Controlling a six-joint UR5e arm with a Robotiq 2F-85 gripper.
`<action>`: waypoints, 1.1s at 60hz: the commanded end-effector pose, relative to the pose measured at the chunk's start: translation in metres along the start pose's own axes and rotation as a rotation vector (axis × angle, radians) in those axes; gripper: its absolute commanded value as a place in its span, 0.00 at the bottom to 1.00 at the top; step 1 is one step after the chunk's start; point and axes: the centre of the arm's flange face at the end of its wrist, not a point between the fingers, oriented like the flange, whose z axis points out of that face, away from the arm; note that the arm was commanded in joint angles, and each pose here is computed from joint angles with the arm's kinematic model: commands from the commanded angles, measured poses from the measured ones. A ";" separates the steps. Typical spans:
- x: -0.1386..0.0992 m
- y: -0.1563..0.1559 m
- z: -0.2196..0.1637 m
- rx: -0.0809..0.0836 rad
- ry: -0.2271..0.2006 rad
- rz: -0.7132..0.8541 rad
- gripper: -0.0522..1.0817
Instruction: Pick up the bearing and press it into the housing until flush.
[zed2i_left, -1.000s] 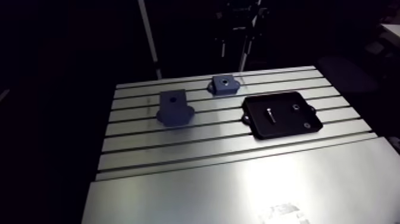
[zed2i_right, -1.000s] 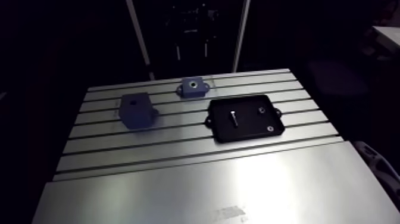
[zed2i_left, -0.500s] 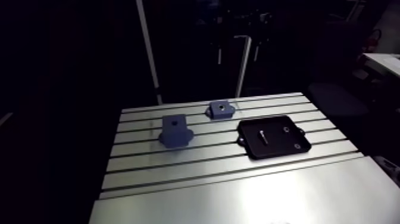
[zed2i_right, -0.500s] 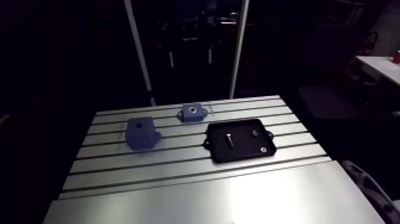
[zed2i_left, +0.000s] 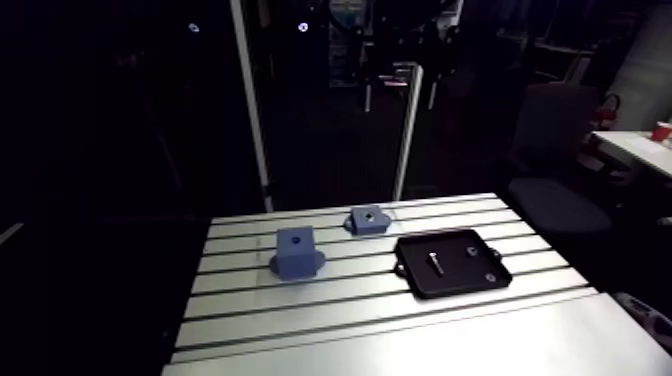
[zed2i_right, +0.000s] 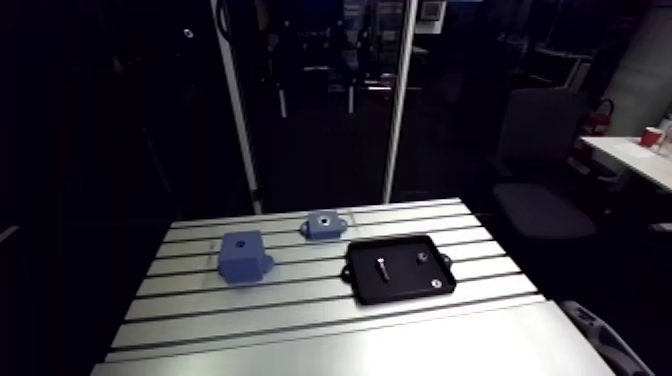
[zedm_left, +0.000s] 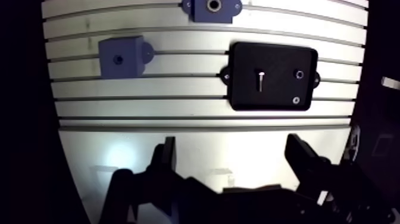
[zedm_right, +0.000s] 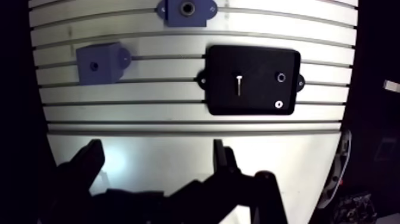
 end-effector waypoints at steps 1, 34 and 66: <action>-0.018 -0.009 -0.040 0.025 0.058 0.009 0.05; -0.011 -0.009 -0.028 0.015 0.036 0.023 0.05; -0.005 -0.022 -0.019 0.017 0.025 -0.003 0.05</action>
